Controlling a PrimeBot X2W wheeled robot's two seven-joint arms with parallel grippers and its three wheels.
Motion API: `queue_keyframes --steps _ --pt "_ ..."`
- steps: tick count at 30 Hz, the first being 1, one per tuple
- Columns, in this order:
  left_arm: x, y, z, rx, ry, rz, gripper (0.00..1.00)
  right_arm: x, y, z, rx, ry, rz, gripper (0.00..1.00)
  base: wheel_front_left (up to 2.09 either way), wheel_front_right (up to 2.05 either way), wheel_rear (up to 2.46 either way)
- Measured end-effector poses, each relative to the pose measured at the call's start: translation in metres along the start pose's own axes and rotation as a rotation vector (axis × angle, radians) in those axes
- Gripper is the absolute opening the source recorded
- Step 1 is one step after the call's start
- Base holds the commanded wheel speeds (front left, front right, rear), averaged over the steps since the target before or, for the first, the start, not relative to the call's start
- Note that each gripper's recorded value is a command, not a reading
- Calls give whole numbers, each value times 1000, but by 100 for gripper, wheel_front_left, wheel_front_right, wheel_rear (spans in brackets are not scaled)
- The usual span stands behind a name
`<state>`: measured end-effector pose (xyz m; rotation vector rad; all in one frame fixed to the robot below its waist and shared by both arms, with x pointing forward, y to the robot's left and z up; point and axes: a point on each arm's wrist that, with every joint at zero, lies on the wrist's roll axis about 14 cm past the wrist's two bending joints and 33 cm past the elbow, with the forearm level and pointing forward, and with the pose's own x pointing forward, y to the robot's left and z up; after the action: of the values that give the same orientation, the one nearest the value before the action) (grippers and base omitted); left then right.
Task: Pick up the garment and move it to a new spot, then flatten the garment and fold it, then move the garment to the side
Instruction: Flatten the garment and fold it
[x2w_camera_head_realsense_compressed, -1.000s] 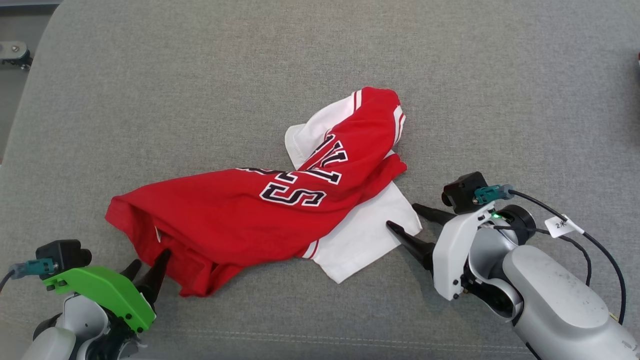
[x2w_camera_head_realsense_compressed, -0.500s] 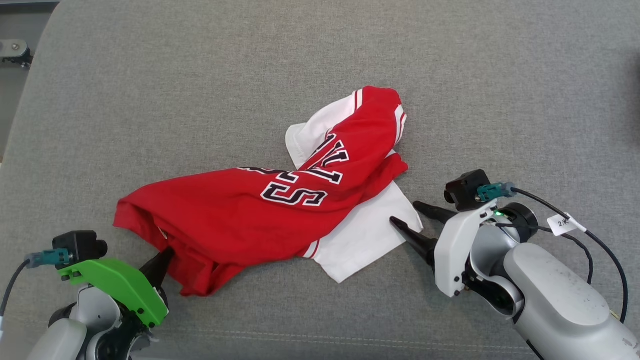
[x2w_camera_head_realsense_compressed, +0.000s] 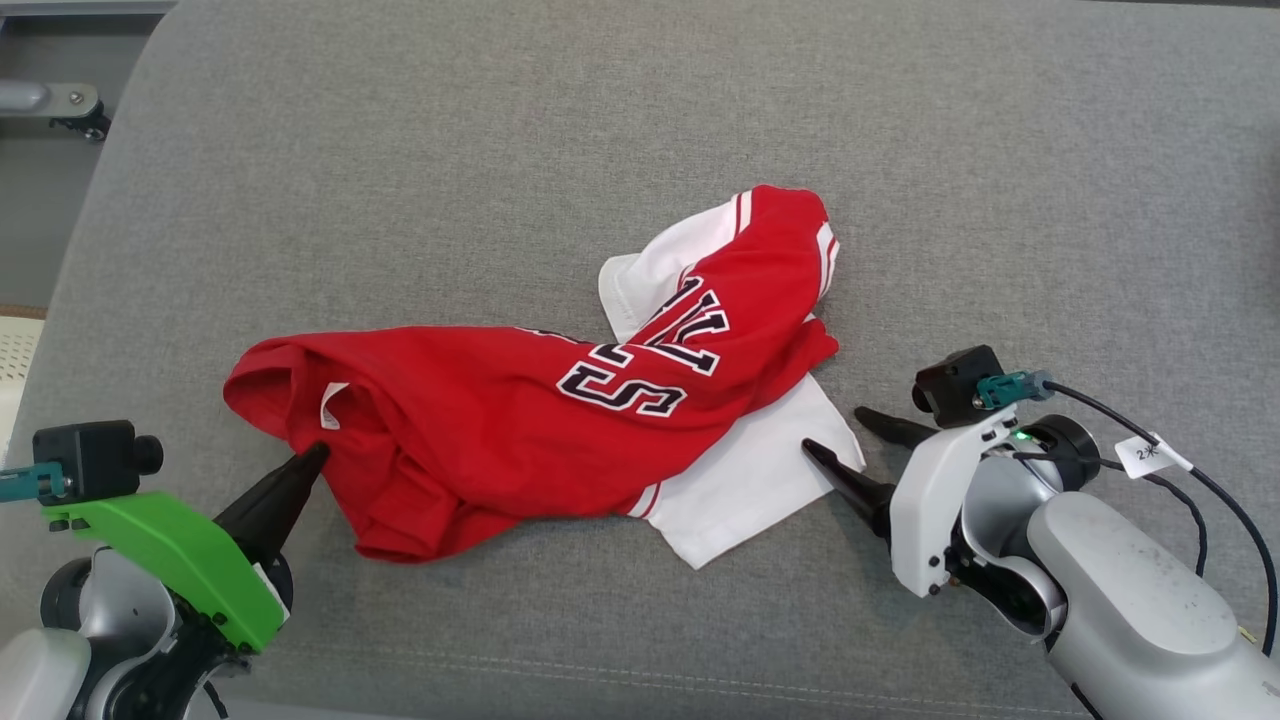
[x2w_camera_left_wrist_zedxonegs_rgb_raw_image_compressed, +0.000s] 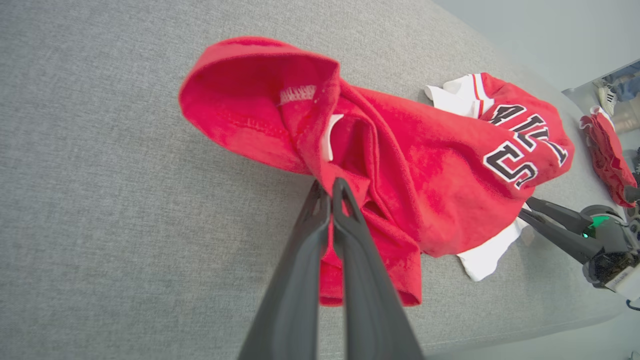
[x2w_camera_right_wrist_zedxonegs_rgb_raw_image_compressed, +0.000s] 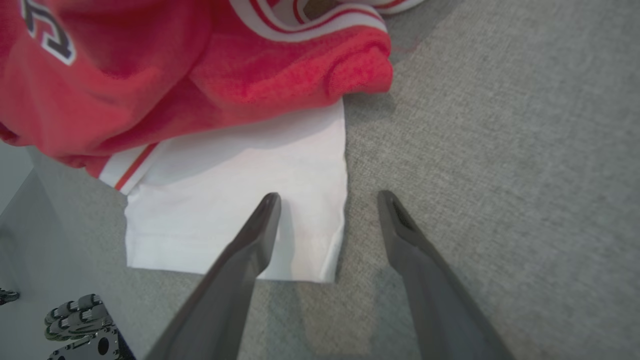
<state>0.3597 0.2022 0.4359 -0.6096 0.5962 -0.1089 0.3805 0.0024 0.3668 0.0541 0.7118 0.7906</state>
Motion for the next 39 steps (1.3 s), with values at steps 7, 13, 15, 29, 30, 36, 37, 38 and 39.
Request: queue_keyframes --steps 7,13,15,29,30,36,37,38,39 --pt "-27 1 9 33 -6 -6 0 2 7 0 -20 7 18 100 0 0 0" --pt "-42 8 40 54 -81 15 0 3 8 0 -23 12 22 100 0 0 0" --pt "-47 9 49 63 -100 20 0 3 9 -1 -22 16 24 100 0 0 0" --pt "-54 -5 60 43 -109 -26 0 6 17 -3 48 24 51 0 0 0 0" --pt "-54 -4 65 42 -122 -20 0 5 15 -1 58 16 48 0 0 0 0" --pt "-58 3 82 36 -179 4 0 -5 -1 40 150 -128 22 0 0 0 0" --pt "-58 3 82 34 -179 4 0 -9 -5 49 167 -164 16 0 0 0 0" --pt "-58 2 82 31 -179 -1 0 -13 -9 58 183 -195 11 0 0 0 0" --pt "-57 0 82 30 -179 -6 0 -17 -14 66 198 -223 4 0 0 0 0"
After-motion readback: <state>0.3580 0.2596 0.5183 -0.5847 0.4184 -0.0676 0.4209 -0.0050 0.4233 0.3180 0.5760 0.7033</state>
